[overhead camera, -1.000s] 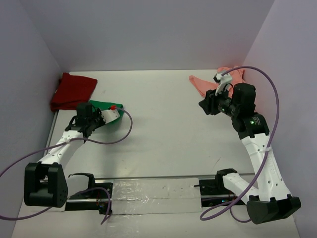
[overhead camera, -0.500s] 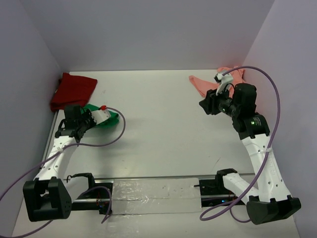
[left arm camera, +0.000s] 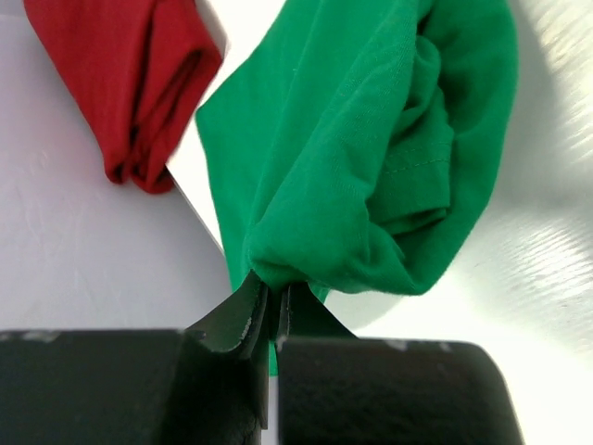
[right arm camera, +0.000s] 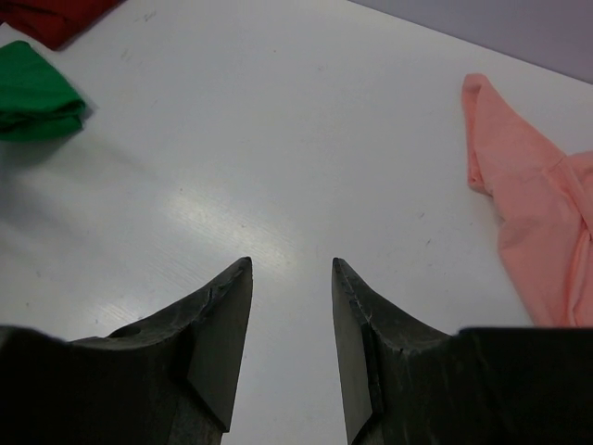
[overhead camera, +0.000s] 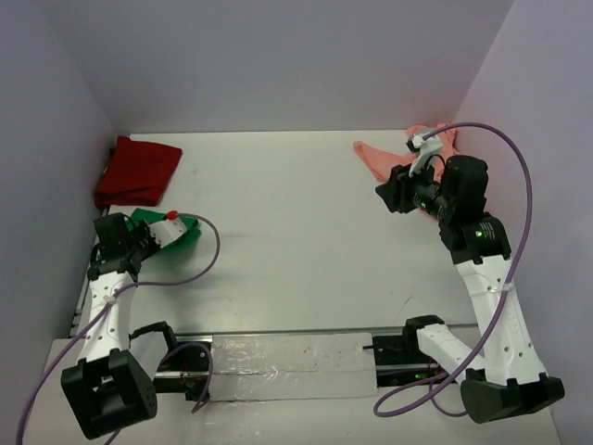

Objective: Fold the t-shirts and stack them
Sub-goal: Put the neatly folded tshirt into the corner of the board with the left arm

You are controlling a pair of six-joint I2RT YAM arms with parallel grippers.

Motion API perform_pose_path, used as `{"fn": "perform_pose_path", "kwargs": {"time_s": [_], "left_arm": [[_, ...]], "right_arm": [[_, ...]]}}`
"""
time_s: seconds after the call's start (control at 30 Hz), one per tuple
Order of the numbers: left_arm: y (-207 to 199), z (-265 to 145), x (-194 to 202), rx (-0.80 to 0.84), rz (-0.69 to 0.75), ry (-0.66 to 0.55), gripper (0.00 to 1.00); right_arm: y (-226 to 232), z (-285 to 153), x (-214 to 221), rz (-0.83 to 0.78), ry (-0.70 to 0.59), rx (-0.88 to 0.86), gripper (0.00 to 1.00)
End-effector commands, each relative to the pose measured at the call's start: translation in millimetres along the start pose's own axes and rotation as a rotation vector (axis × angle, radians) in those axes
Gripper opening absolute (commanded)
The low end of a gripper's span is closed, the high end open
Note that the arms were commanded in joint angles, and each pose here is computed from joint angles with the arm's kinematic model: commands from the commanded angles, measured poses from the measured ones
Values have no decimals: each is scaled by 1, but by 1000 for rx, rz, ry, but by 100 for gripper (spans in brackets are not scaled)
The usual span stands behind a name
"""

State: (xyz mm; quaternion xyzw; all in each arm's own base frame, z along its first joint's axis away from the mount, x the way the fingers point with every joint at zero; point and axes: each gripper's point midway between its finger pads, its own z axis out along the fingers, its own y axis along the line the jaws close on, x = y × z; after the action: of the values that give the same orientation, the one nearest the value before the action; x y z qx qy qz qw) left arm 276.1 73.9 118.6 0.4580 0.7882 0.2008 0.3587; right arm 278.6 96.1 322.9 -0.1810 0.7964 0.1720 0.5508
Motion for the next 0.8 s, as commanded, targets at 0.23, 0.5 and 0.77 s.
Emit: {"fn": "perform_pose_path", "kwargs": {"time_s": [0.23, 0.5, 0.77], "left_arm": [[106, 33, -23, -129, -18, -103, 5], [246, 98, -58, -248, -36, -164, 4], [297, 196, -83, -293, 4, -194, 3]], "right_arm": [[-25, 15, -6, -14, 18, 86, 47], [-51, 31, 10, -21, 82, 170, 47], [-64, 39, 23, -9, 122, 205, 47]]}}
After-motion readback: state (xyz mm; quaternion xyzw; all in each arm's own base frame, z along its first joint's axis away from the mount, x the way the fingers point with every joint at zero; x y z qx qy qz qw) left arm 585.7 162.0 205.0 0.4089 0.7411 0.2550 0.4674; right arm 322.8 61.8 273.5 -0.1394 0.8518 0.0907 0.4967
